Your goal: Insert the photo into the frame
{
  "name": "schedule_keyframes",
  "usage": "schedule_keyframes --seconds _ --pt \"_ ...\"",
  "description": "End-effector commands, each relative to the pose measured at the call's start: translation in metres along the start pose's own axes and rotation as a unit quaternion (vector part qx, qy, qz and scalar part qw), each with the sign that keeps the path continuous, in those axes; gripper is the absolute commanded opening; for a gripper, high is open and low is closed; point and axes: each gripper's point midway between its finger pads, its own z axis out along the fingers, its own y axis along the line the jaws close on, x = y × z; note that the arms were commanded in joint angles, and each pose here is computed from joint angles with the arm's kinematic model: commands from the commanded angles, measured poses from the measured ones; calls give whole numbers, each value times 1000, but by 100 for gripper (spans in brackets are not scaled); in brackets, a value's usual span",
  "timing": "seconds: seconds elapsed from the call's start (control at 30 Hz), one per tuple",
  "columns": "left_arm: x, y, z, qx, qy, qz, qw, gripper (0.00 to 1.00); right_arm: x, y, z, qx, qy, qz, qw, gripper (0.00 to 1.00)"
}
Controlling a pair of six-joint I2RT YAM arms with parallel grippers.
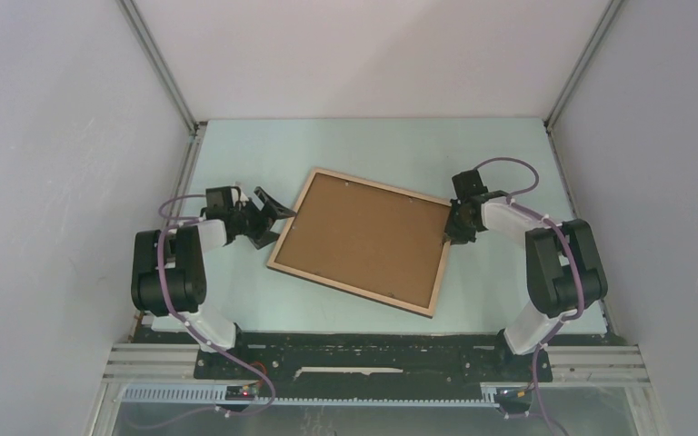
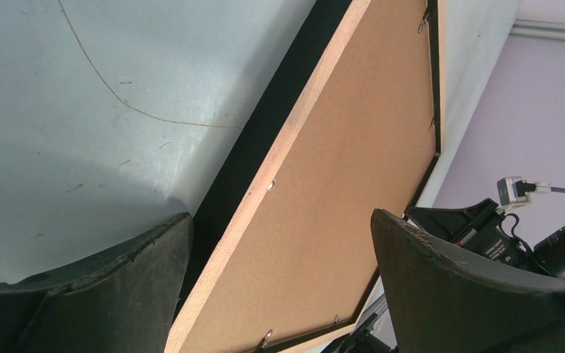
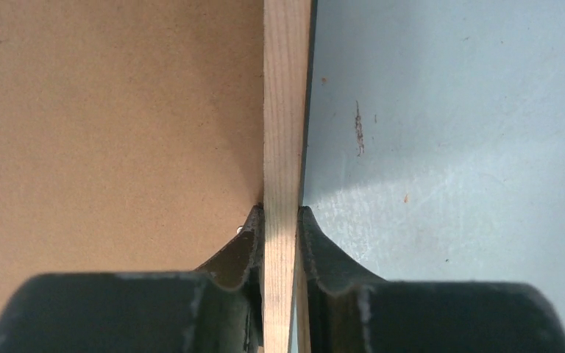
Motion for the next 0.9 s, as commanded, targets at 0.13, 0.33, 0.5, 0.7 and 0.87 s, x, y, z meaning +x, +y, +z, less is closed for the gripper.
schedule_keyframes --seconds 0.13,0.33,0.5,0.7,0.87 --pt "57 8 -3 -3 100 -67 993 96 -7 62 -6 -123 8 49 991 3" --pt "56 4 -4 6 97 -63 993 97 -23 69 -30 -145 -22 21 989 32" --pt "55 1 -5 14 95 -64 993 99 -21 59 -39 -131 -25 3 991 56" --pt "55 0 -5 16 95 -63 993 99 -16 60 -27 -140 -19 -7 990 64" --pt "61 0 -8 13 90 -54 994 100 -37 76 -12 -160 -37 -18 986 65"
